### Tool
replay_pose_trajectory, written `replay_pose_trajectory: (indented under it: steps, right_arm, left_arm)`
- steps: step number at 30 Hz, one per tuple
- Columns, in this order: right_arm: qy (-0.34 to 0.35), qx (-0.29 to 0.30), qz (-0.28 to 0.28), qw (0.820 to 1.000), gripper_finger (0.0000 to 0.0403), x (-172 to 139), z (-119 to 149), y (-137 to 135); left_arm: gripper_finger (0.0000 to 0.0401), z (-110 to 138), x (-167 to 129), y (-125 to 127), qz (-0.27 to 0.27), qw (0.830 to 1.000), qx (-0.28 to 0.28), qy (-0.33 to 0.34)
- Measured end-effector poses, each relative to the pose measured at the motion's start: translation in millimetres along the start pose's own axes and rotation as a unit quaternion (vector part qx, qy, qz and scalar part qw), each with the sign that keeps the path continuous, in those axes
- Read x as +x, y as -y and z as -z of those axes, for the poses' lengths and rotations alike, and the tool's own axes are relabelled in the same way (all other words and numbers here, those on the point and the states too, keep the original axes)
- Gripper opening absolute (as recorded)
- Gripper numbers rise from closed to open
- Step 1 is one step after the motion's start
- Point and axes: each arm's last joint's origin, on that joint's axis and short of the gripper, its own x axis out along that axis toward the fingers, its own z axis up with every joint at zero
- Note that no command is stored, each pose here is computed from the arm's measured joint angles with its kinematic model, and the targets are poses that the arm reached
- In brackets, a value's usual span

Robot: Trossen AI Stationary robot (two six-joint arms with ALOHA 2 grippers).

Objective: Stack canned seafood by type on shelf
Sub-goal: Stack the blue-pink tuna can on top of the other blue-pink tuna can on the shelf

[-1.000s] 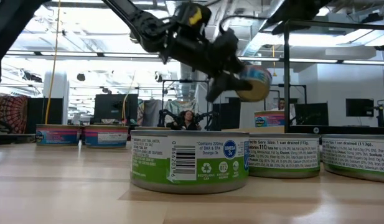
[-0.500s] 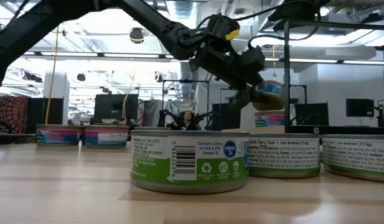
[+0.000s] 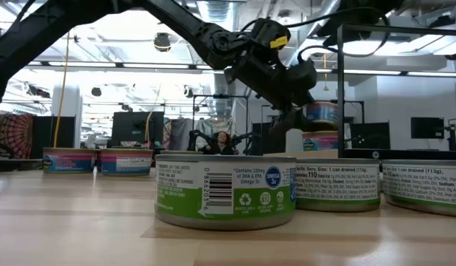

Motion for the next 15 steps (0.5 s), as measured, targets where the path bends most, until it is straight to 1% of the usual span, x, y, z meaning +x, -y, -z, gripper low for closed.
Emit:
replay_pose_trajectory:
  steps: [5,7,9,12,15]
  right_arm:
    - [0.011,0.005,0.0,1.0,0.0329,-2,-2,1]
    - [0.015,0.008,0.002,1.0,0.0329,-4,-2,2]
    - [0.014,0.01,0.005,1.0,0.0329,-4,-2,3]
    - [-0.007,0.014,0.017,1.0,0.0329,-3,2,8]
    - [-0.033,0.028,0.028,0.999,0.0329,-2,7,13]
  left_arm:
    - [0.0279,-4,-5,-1,0.011,1.0,-0.001,-0.007]
    - [0.0291,-4,-7,-3,0.014,1.0,-0.01,-0.001]
    - [0.03,-1,-8,-9,0.028,0.999,-0.023,0.0]
    - [0.0308,2,-10,-17,0.049,0.998,-0.049,0.0]
    - [0.0309,1,-11,-21,0.062,0.997,-0.054,-0.002]
